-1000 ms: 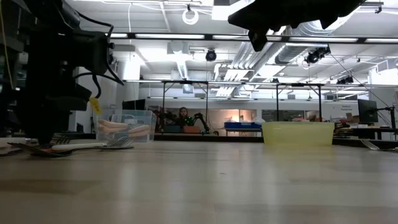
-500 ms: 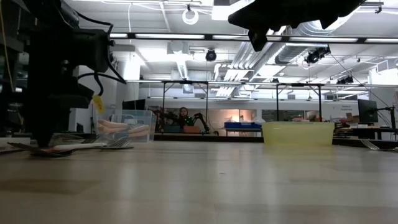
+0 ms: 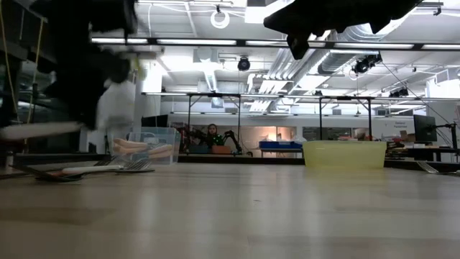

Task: Sort silverware by color (type)
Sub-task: Put the white fork into the yellow bin

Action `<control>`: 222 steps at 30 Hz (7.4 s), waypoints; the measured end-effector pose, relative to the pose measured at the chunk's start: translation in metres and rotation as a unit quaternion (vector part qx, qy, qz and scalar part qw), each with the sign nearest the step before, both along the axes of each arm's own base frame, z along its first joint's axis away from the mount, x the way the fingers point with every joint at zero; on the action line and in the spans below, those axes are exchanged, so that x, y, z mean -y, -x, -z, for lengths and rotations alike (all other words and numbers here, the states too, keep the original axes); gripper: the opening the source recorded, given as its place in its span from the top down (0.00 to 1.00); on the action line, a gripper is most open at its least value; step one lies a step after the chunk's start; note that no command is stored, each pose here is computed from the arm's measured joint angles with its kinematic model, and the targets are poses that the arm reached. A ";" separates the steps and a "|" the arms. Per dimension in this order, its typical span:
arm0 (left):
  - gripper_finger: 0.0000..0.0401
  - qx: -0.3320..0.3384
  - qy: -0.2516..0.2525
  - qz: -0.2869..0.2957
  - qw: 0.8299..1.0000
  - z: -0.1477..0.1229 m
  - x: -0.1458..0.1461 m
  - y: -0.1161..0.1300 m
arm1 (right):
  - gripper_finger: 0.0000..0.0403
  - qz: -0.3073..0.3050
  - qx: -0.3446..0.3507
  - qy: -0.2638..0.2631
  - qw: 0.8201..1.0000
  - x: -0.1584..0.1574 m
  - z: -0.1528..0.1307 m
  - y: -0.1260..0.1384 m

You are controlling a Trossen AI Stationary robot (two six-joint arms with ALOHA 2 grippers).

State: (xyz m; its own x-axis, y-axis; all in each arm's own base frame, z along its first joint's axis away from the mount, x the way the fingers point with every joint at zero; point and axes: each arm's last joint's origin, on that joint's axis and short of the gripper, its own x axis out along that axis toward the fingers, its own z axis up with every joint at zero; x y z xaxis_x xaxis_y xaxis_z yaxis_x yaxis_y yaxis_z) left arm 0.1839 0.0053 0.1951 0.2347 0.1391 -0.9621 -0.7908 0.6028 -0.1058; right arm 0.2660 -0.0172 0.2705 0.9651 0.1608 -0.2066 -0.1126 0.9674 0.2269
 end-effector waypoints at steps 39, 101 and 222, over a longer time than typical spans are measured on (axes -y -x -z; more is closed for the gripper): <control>1.00 0.645 -0.236 0.158 0.709 -0.079 -0.016 -0.050 | 1.00 -0.018 0.059 -0.028 0.998 -0.003 -0.012 -0.002; 1.00 0.631 -0.219 0.226 0.709 -0.089 -0.019 -0.131 | 0.93 0.031 0.055 -0.046 0.997 0.002 -0.013 -0.042; 1.00 0.533 -0.300 0.170 0.773 -0.101 -0.015 -0.032 | 0.89 0.225 -0.651 0.051 0.723 0.239 0.103 0.085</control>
